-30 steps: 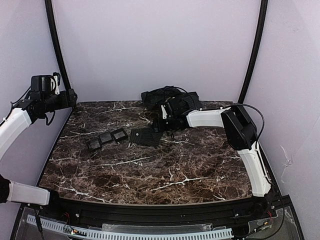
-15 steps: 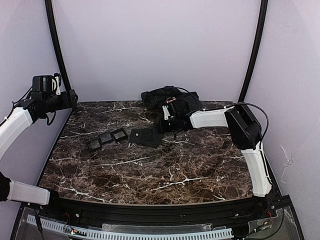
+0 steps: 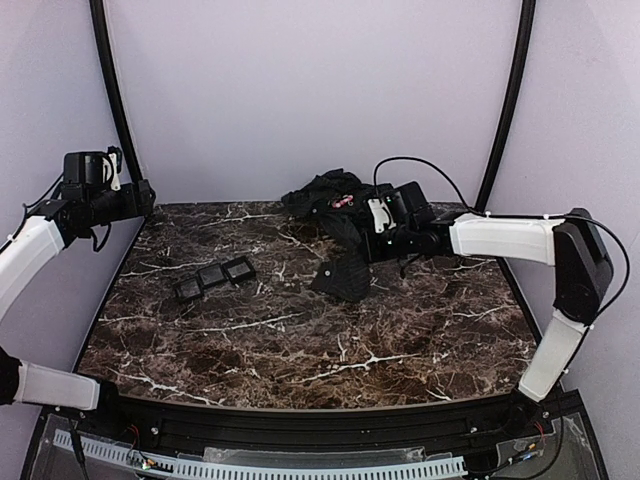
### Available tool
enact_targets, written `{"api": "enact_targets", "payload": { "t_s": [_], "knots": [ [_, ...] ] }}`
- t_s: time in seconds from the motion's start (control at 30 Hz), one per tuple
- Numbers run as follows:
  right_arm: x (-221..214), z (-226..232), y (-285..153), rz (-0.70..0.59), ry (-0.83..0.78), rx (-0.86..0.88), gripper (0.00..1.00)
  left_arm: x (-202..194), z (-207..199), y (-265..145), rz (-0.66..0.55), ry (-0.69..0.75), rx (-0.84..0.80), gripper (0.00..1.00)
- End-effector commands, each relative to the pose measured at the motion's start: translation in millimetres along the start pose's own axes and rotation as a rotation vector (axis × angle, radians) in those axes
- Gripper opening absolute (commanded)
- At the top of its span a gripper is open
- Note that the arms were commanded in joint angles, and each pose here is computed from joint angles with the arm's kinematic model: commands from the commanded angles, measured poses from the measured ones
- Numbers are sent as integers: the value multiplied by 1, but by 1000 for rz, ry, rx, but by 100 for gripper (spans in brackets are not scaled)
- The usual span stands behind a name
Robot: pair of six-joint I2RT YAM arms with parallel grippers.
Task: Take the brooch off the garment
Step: Move the crumpled clothing to the center of the board.
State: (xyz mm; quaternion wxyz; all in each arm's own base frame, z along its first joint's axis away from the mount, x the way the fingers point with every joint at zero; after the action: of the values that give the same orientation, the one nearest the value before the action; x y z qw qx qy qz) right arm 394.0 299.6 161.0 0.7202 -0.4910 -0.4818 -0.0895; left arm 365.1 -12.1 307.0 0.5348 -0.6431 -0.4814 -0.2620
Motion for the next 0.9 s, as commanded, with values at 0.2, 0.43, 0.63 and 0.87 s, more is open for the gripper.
{"api": "enact_targets", "payload": {
  "t_s": [0.2, 0.43, 0.63, 0.87],
  "knots": [
    [-59, 99, -161, 112, -80, 375, 0, -10, -12, 0, 28, 5, -84, 100],
    [-64, 135, -248, 0, 23, 599, 0, -23, -40, 2, 79, 52, -219, 100],
    [-97, 115, -229, 38, 46, 472, 75, -67, -98, 6, 242, 60, -369, 100],
    [-89, 59, -178, 66, 27, 37, 98, -153, -194, -10, 461, 27, -631, 100]
  ]
}}
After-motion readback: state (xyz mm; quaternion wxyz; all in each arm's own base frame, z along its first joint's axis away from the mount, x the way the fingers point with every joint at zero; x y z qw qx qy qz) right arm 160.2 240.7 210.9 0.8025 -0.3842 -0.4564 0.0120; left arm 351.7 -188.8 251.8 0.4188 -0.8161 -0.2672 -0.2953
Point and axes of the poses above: each gripper's point midway between its finger pads, its own y axis out along the fingers, its own z axis along the line the jaws close on, x = y × z, the point moved 2 cm from there along -y, back along the fingers, and after that the axes turned 13 degrees about -y, right-handed, at the moved point
